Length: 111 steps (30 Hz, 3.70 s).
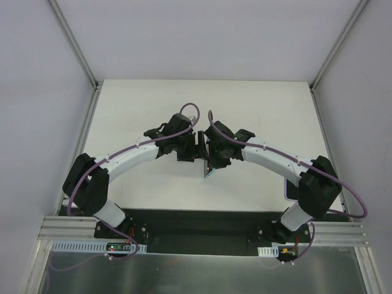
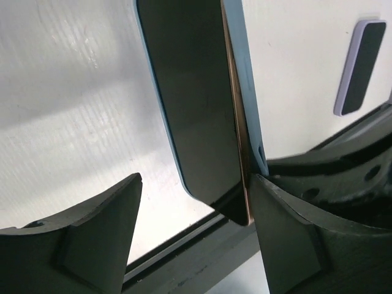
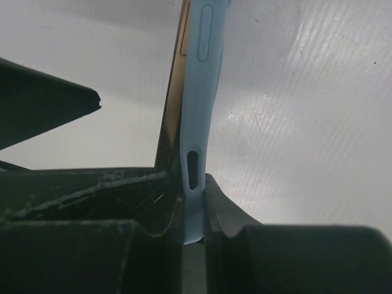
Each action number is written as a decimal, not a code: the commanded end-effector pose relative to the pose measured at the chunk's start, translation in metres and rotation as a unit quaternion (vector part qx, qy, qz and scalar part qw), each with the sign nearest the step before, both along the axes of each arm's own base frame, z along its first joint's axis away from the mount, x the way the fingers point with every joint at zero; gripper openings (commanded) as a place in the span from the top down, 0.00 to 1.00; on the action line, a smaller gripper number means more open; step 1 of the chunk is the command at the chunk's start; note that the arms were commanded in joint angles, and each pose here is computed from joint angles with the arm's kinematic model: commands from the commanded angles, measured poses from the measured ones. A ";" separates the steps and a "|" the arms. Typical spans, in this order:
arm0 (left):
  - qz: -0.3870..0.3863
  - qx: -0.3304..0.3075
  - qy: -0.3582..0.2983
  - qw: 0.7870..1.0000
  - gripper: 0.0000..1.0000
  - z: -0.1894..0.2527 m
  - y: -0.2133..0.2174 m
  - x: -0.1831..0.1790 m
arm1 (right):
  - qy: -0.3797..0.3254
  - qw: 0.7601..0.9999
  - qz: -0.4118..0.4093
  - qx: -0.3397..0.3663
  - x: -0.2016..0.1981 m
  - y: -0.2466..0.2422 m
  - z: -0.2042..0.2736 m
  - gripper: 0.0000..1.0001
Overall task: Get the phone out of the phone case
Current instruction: Remove the phone case from the phone.
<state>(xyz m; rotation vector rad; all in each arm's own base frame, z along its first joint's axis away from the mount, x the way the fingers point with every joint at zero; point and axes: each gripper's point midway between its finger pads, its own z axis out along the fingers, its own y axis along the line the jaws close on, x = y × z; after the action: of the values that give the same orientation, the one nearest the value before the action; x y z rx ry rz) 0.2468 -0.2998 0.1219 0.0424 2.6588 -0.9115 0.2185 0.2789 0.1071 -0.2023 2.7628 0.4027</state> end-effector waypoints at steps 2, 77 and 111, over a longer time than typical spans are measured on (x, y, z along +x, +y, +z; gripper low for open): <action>-0.009 0.087 -0.033 0.996 0.31 -0.015 0.010 0.004 | -0.051 0.997 0.027 0.059 0.011 0.032 0.048 0.99; 0.003 -0.135 -0.034 0.990 0.26 0.008 0.040 -0.013 | -0.004 0.993 -0.067 -0.096 0.009 0.002 0.004 0.99; -0.026 -0.002 0.054 0.998 0.34 -0.032 0.024 -0.006 | -0.024 0.998 0.025 -0.055 0.005 0.030 0.004 0.99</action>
<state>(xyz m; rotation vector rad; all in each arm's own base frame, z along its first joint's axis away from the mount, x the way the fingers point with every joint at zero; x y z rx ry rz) 0.2395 -0.2832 0.0938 0.0362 2.7585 -1.0821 0.2217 0.2922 0.0839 -0.2678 2.8111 0.0934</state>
